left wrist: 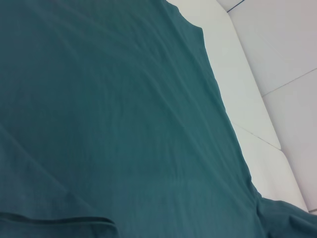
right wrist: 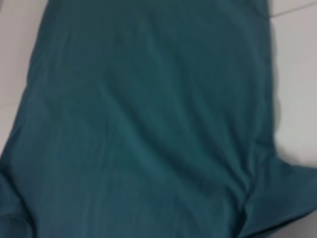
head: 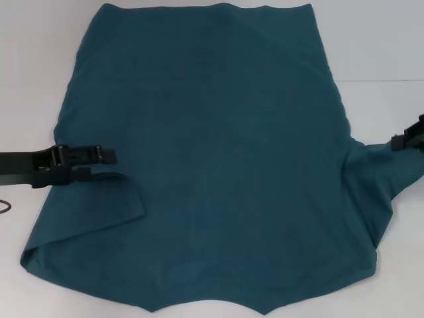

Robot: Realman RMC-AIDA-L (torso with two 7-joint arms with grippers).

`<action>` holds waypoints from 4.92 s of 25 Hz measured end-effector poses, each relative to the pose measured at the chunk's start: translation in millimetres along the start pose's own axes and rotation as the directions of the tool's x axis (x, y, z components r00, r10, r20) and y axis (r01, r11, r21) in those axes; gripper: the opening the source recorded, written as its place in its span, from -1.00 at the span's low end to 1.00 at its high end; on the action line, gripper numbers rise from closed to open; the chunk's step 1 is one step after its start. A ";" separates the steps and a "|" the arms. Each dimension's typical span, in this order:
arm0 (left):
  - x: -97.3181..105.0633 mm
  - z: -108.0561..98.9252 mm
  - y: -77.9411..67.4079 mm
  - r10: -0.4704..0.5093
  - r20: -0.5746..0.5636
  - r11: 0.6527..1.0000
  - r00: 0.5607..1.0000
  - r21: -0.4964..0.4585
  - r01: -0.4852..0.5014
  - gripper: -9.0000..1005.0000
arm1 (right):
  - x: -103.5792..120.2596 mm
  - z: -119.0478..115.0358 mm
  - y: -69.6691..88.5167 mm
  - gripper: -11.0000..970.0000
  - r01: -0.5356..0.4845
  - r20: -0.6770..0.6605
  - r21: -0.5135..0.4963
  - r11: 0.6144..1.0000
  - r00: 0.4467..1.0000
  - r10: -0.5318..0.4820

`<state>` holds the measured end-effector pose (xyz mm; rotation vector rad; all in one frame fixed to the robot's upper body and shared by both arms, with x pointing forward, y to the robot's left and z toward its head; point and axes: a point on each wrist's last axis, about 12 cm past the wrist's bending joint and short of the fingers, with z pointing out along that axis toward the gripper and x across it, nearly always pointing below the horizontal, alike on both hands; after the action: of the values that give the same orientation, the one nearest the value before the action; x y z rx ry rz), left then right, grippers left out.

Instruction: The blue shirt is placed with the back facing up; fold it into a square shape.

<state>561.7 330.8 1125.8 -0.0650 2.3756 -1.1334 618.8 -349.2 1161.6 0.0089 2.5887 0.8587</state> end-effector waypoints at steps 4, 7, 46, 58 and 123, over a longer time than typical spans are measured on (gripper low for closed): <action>-0.1 0.1 -0.2 0.000 -0.001 1.000 1.000 0.001 0.000 0.75 | -5.4 -0.6 7.5 -0.95 0.010 0.008 -0.020 1.000 1.000 -0.010; -0.1 0.2 -0.2 0.000 -0.001 1.000 1.000 0.000 0.000 0.75 | -7.9 -0.6 10.6 -0.95 0.015 0.013 -0.028 0.999 1.000 -0.014; -5.3 -1.6 4.8 -0.011 0.044 0.999 0.999 -0.037 0.012 0.75 | -18.0 82.4 91.3 -0.76 0.258 -0.057 -0.065 0.964 0.964 -0.261; 2.8 -23.1 17.6 -0.093 0.065 0.994 0.994 -0.053 0.096 0.75 | -12.9 40.5 58.2 -0.04 0.146 -0.012 -0.172 0.974 0.989 -0.151; 86.3 -52.2 80.4 -0.293 0.126 0.945 0.948 -0.112 0.307 0.72 | 4.3 15.1 19.5 0.16 0.083 0.045 -0.190 0.978 0.996 -0.076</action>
<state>476.0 398.8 1057.6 -0.5371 2.3934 -1.0745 618.3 -324.3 1160.2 -0.1321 2.4440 1.0631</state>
